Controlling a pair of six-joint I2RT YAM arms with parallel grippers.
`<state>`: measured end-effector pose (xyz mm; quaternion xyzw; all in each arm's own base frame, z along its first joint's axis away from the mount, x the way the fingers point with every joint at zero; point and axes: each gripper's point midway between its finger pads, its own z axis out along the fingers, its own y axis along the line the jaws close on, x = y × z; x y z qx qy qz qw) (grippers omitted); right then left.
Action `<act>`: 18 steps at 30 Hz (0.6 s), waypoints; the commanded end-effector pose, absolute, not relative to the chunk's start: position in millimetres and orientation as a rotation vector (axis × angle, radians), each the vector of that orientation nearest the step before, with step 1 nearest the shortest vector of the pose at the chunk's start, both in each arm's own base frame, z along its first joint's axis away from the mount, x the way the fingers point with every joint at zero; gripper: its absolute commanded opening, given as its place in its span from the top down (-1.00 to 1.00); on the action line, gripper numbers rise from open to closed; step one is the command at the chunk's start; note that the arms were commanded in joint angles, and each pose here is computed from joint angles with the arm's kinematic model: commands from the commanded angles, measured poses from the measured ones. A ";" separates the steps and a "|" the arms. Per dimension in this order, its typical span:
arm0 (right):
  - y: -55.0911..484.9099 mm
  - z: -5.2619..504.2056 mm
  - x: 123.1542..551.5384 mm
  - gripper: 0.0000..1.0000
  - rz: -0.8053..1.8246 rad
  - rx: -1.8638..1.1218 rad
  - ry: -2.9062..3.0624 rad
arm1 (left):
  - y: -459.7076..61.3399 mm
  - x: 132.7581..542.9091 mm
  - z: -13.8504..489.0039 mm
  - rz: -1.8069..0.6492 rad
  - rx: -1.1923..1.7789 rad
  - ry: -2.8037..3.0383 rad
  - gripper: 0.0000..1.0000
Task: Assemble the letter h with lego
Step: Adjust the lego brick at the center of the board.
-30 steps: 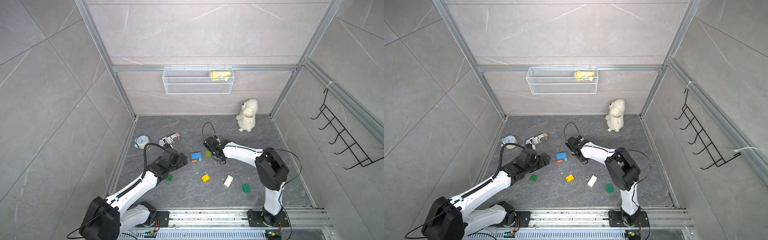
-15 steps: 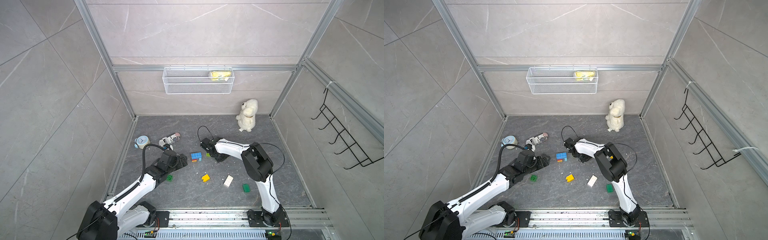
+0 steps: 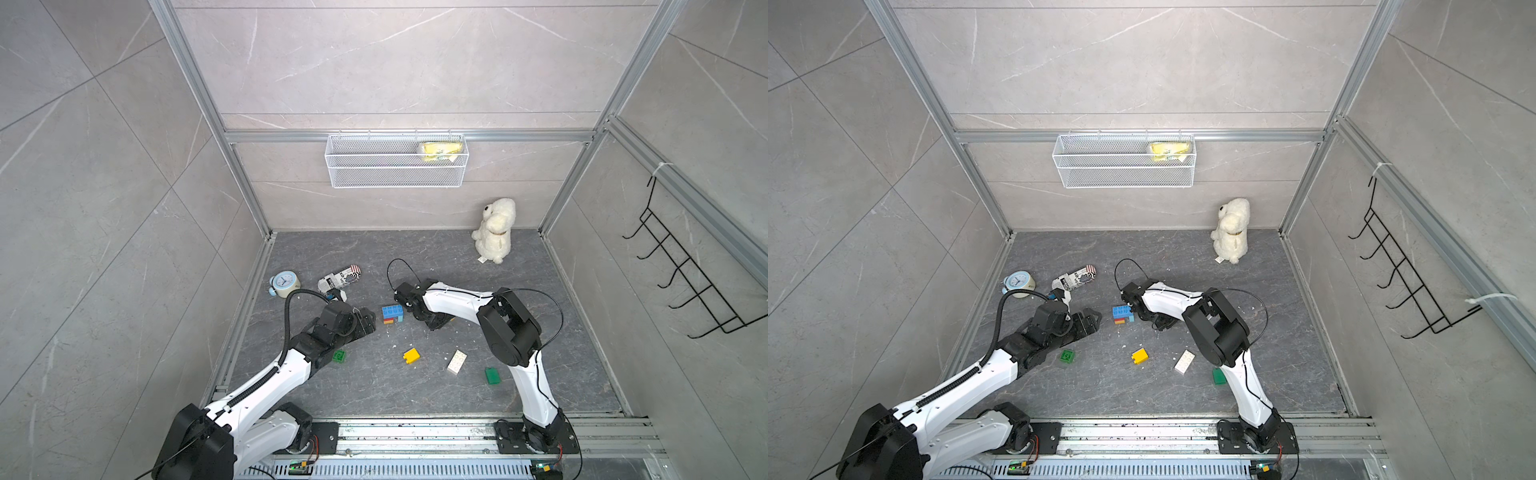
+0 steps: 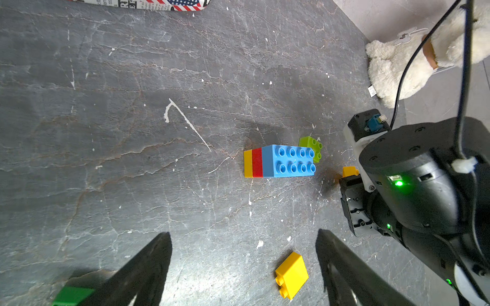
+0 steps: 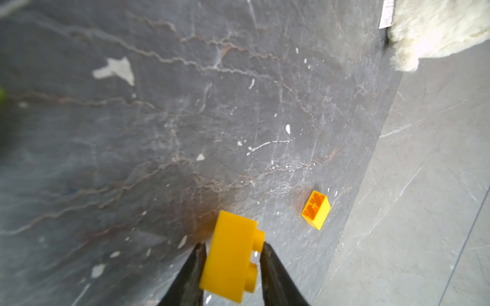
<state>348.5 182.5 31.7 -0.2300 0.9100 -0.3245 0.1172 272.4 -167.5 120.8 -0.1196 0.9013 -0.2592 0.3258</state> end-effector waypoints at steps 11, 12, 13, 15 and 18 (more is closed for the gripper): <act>196.7 53.4 341.4 -0.14 -0.746 -0.601 2.678 | -176.5 274.7 123.8 -0.733 -0.300 2.351 -0.79; 199.2 58.5 341.5 -0.18 -0.703 -0.588 2.676 | -177.0 274.6 123.2 -0.732 -0.296 2.353 -0.79; 202.9 62.7 341.4 -0.21 -0.643 -0.576 2.682 | -177.3 275.0 123.0 -0.731 -0.293 2.355 -0.80; 207.9 72.3 340.6 -0.23 -0.501 -0.529 2.696 | -178.1 275.4 122.3 -0.725 -0.281 2.360 -0.81; 204.7 88.9 340.9 -0.31 -0.219 -0.373 2.691 | -183.8 275.2 125.0 -0.723 -0.232 2.361 -0.82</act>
